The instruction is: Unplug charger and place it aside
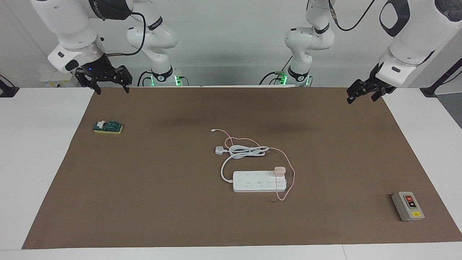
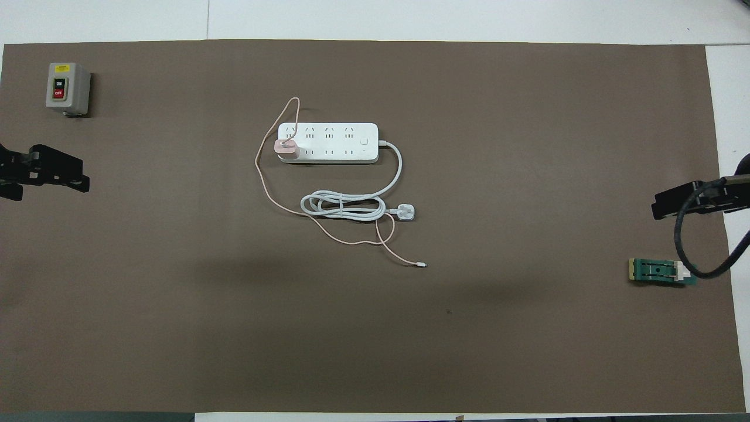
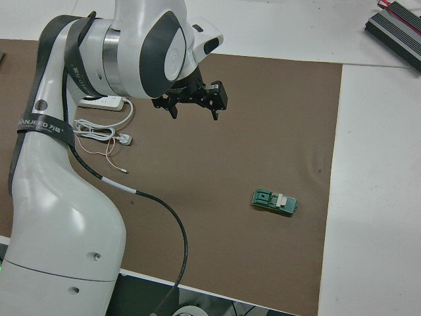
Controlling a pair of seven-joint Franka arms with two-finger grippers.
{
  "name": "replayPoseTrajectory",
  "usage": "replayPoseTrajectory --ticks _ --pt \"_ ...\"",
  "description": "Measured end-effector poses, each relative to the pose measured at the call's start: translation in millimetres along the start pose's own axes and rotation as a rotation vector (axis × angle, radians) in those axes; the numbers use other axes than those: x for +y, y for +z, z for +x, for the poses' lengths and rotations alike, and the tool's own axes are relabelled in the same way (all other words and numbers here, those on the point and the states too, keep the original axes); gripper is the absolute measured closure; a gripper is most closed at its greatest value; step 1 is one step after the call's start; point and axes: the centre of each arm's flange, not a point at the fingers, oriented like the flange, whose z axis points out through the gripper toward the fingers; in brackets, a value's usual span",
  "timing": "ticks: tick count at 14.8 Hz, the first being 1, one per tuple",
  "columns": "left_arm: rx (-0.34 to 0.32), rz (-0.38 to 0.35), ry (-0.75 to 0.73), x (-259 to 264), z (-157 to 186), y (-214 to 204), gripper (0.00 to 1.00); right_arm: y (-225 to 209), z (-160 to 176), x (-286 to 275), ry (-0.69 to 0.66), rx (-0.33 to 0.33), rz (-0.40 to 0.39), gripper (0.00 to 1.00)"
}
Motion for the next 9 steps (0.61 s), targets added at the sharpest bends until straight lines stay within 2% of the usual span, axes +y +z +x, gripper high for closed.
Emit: replayPoseTrajectory --ticks 9 --pt "0.014 -0.001 0.016 2.6 1.3 -1.3 0.00 0.0 -0.1 0.7 0.001 0.000 0.000 0.00"
